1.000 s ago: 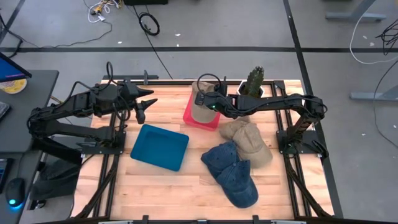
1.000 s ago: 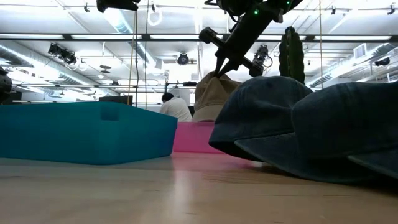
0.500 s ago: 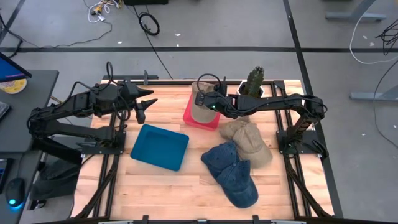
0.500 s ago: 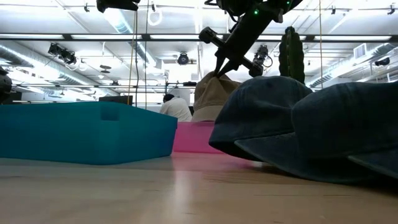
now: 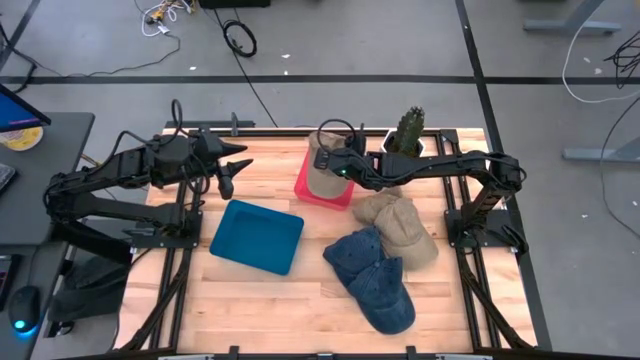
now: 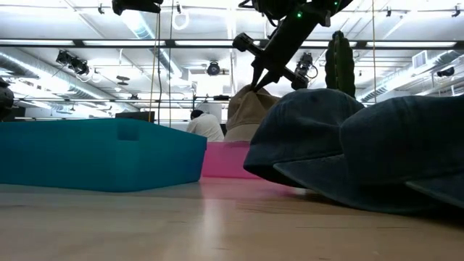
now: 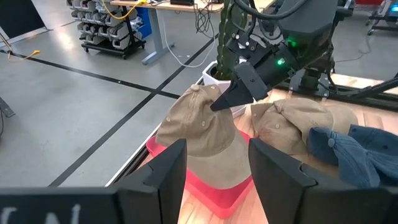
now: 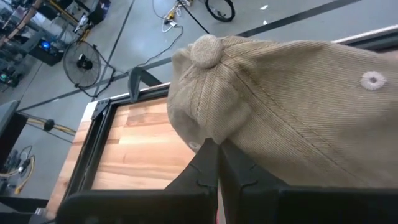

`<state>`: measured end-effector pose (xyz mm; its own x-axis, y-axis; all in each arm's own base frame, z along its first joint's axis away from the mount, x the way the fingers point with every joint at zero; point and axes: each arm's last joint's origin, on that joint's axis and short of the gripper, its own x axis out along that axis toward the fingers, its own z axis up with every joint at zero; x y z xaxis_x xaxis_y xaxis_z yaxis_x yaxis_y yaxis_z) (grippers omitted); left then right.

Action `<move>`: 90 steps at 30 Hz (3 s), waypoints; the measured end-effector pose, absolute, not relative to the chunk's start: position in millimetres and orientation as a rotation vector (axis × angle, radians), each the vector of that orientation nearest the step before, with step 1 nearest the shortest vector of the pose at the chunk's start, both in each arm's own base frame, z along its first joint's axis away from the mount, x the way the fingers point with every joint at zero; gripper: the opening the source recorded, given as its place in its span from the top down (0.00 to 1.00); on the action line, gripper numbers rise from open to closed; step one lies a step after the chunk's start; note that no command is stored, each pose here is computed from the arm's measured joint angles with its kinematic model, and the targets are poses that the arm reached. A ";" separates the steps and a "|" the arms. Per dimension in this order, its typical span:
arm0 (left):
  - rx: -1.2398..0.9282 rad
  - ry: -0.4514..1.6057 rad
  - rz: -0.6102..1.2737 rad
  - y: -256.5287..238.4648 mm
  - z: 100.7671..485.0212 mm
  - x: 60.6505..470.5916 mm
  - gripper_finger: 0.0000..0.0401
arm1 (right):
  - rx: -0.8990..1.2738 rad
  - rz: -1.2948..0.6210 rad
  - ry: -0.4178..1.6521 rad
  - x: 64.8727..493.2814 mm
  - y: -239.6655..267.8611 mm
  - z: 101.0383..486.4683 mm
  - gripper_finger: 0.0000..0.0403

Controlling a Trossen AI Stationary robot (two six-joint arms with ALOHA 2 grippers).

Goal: Pick & Place hat
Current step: Put the bottom brown cap into the pink bin

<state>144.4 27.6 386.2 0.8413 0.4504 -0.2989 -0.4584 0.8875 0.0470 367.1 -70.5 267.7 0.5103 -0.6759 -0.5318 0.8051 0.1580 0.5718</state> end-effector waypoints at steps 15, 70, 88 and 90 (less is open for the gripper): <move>-0.023 0.342 0.480 27.4 383.2 143.5 0.56 | 0.952 -1.045 0.160 362.4 -76.3 243.5 1.00; -0.024 0.341 0.481 27.5 383.4 143.5 0.56 | 1.087 -0.918 0.226 347.8 -109.8 208.5 1.00; -0.024 0.340 0.481 27.5 383.4 143.5 0.56 | 1.102 -1.024 0.311 339.2 -108.6 198.8 1.00; -0.024 0.341 0.481 27.4 383.4 143.5 0.56 | 1.092 -1.042 0.318 338.0 -108.6 197.9 1.00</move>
<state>143.5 27.4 383.4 0.8315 0.4492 -0.3269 -0.4572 0.8875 0.0566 338.0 -108.6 197.9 0.5153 -0.5337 -0.6705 0.8171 0.0700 0.5723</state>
